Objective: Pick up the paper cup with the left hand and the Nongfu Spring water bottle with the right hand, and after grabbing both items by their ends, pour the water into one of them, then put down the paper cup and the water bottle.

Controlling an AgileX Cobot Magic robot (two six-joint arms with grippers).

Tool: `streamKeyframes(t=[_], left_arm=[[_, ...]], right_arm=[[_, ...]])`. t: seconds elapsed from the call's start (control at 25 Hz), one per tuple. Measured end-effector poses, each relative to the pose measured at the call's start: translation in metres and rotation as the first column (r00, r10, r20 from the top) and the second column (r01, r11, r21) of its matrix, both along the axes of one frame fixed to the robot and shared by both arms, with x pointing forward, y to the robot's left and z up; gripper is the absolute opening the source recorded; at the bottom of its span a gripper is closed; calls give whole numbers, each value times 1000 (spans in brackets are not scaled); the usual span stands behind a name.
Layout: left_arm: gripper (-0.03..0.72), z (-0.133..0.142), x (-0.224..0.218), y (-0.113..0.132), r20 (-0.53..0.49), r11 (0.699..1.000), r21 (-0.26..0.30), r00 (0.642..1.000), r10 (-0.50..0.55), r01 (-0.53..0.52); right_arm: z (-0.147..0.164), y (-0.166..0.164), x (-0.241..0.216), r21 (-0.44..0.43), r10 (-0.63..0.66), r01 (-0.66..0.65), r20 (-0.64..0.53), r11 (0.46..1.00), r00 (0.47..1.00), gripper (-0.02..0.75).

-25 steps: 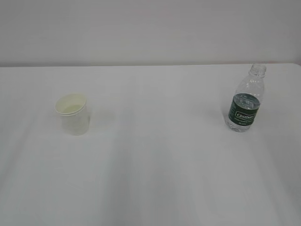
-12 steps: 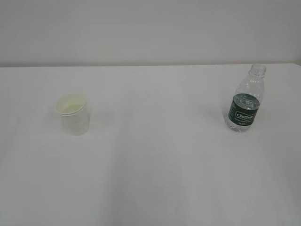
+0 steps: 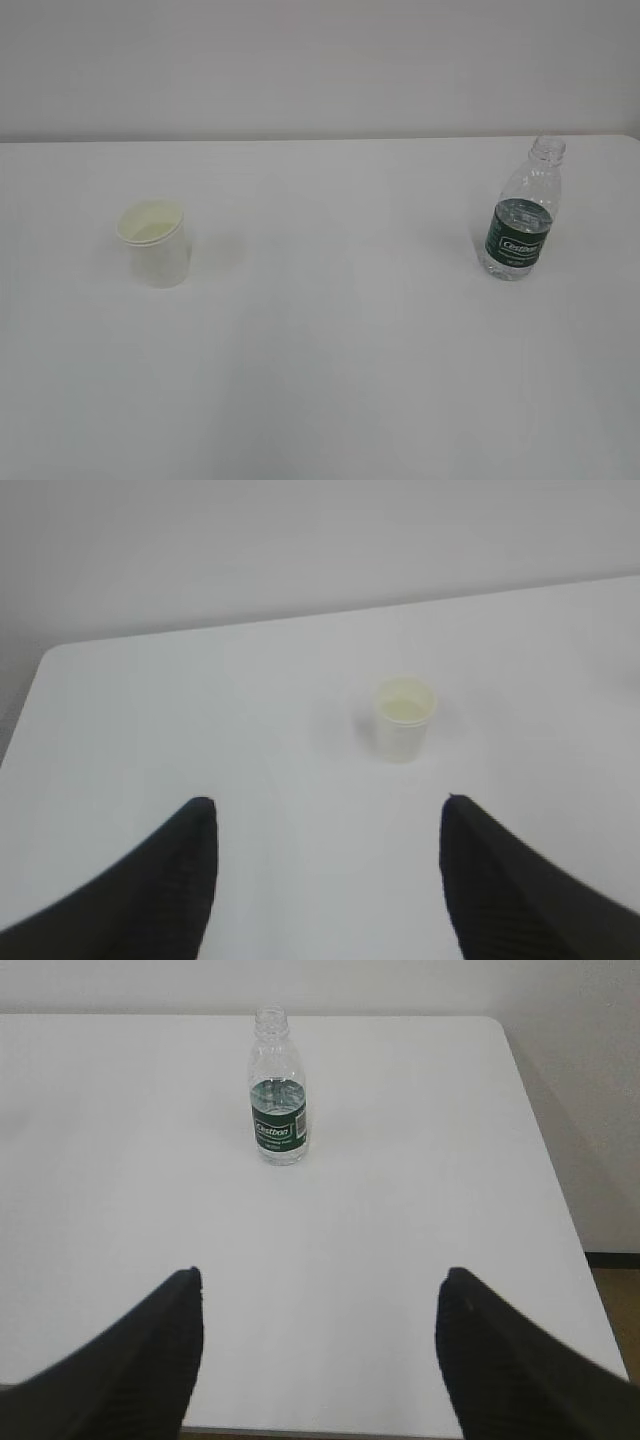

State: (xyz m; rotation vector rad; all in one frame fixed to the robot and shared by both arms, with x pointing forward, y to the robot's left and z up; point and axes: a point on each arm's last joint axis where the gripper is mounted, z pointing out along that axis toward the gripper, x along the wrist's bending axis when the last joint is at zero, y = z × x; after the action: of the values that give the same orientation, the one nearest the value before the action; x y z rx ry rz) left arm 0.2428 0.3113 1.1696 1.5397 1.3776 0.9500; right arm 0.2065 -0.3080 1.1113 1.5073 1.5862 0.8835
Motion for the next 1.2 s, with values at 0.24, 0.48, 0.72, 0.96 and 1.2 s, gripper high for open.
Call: streamKeyframes(t=[0.24, 0.48, 0.72, 0.96, 1.2], left_arm=[[493, -23, -13, 2, -96, 1000, -4, 995, -6, 5], [489, -63, -21, -4, -165, 997, -56, 984, -66, 58], [477, -97, -27, -5, -194, 994, -77, 977, -90, 77], [475, -108, -25, -6, -218, 994, -75, 972, -91, 76], [469, -111, -23, -6, -223, 994, -74, 971, -90, 76]], right_arm=[[-2, -1, -13, 5, 3, -3, 46, 1000, 999, 543], [-3, -1, -14, 5, 3, -3, 52, 1000, 999, 543], [-14, 0, -7, 1, 4, -4, 4, 1000, 1000, 542], [-33, 1, 4, -4, 3, -4, -71, 1000, 997, 541], [-48, 1, 11, -8, 3, -4, -130, 1000, 992, 540]])
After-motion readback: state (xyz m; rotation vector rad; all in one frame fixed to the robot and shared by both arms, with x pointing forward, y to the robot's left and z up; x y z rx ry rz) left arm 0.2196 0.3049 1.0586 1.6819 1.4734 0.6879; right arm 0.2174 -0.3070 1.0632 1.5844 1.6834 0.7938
